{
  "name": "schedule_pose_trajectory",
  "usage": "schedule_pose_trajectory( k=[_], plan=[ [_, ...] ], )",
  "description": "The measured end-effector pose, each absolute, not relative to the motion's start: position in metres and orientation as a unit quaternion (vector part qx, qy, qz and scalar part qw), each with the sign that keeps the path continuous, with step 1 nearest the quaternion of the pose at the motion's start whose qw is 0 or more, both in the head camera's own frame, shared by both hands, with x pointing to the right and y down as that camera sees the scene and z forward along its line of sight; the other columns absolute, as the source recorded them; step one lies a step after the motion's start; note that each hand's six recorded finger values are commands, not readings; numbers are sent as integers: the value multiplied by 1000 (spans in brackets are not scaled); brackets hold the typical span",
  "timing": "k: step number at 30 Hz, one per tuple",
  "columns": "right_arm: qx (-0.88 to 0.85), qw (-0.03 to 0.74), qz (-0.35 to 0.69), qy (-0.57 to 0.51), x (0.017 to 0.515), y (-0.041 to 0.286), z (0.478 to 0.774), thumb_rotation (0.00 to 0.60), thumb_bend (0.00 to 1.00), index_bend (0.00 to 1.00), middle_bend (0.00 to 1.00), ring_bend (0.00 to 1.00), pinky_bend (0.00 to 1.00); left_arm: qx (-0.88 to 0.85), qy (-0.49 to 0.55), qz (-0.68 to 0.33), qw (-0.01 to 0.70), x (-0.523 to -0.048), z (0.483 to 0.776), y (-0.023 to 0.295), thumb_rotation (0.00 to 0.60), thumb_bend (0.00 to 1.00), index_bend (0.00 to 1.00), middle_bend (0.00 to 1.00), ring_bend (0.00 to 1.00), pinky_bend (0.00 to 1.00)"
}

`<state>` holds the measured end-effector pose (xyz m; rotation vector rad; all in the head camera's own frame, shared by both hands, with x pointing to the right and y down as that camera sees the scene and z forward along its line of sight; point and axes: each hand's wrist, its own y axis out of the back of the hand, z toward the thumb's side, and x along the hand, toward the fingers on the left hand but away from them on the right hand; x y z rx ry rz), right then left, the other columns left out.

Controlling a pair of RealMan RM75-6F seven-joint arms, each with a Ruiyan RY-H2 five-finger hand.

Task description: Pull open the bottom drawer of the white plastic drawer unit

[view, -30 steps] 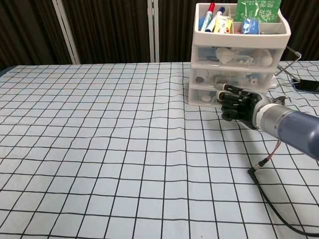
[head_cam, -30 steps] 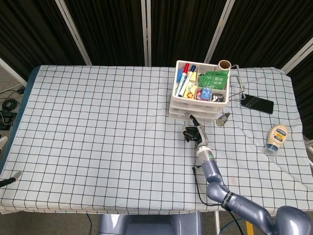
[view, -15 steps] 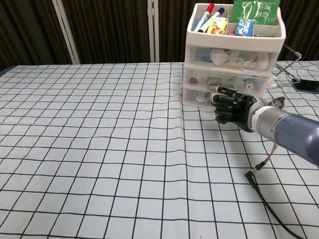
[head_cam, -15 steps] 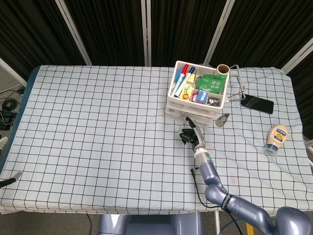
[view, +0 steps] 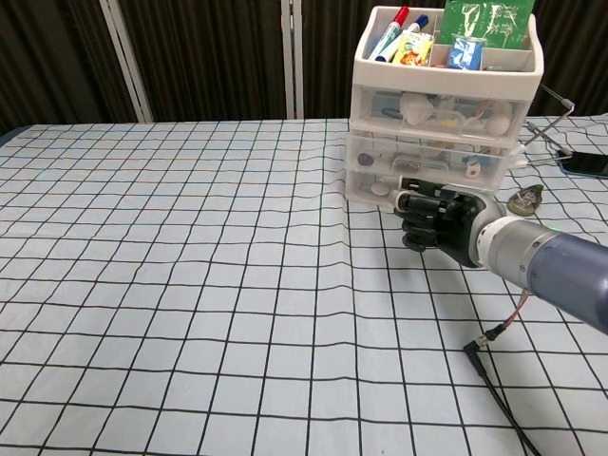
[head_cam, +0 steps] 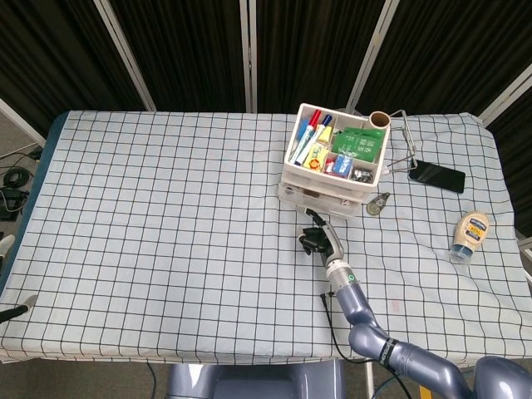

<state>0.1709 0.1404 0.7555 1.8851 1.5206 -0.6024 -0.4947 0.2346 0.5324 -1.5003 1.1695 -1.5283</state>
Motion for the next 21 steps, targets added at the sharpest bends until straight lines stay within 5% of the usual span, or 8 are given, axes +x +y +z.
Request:
schedule_pose_trajectory(
  k=[12,21],
  plan=[
    [746,290,-226,556,164,153,738,600,461,241,915,958,856,-580,445,-588,346,-491,534,236,600,16,0,0,0,0],
    [802,124,-263,523,168,153,705,600,428,201,894,939,838,-581,445,-585,350,-490,533,237,600,18,0,0,0,0]
  ],
)
